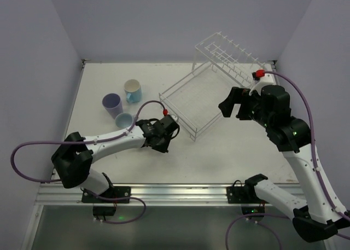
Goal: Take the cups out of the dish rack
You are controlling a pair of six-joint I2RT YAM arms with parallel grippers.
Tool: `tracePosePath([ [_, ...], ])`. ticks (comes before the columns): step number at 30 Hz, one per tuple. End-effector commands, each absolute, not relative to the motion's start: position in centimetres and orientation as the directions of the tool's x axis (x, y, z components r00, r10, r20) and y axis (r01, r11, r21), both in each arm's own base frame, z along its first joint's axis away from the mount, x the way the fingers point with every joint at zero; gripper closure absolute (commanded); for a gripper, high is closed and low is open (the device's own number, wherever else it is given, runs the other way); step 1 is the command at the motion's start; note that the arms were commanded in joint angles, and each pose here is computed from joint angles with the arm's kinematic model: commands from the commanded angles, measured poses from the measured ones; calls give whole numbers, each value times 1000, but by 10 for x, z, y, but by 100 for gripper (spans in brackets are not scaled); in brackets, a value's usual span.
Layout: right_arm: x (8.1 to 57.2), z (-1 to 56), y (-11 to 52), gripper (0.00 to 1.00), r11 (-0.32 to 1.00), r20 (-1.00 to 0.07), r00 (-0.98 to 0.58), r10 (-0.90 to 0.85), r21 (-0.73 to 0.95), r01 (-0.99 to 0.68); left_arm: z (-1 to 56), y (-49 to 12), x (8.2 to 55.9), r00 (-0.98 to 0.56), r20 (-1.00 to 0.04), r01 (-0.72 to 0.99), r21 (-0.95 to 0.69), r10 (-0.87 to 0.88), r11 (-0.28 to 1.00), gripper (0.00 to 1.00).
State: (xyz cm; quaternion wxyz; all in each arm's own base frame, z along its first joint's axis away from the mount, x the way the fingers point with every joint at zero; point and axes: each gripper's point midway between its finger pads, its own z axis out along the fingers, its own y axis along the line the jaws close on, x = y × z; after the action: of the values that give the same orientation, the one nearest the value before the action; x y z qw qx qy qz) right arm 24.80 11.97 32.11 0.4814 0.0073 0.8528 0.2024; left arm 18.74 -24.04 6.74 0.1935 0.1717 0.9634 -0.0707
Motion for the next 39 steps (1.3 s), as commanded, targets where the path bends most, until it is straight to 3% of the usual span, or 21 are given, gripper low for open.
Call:
tracePosePath([
  [1,242,306,106,1,946,-815,-549,188,300,-121,59,-241,193,-862,-420,334,-47,284,942,100],
  [10,233,290,102,1,948,-811,-556,182,294,-119,44,-242,194,-868,-395,340,-32,301,940,99],
  [13,230,292,100,1,946,-818,-543,189,299,-122,42,-242,193,-868,-393,340,-27,303,940,92],
  [15,228,291,99,1,945,-820,-539,192,302,-123,43,-241,193,-869,-396,335,-27,298,942,82],
  [29,222,266,97,1,947,-795,-574,195,305,-100,58,-248,196,-849,-449,336,-48,280,941,41],
  [35,220,259,98,1,946,-790,-580,199,309,-97,77,-248,201,-828,-498,331,-63,258,941,17],
  [37,220,253,99,1,944,-782,-589,204,316,-92,86,-250,203,-818,-519,332,-71,250,941,4],
  [39,220,248,102,1,940,-776,-595,210,328,-97,101,-251,204,-802,-546,340,-86,241,936,0],
])
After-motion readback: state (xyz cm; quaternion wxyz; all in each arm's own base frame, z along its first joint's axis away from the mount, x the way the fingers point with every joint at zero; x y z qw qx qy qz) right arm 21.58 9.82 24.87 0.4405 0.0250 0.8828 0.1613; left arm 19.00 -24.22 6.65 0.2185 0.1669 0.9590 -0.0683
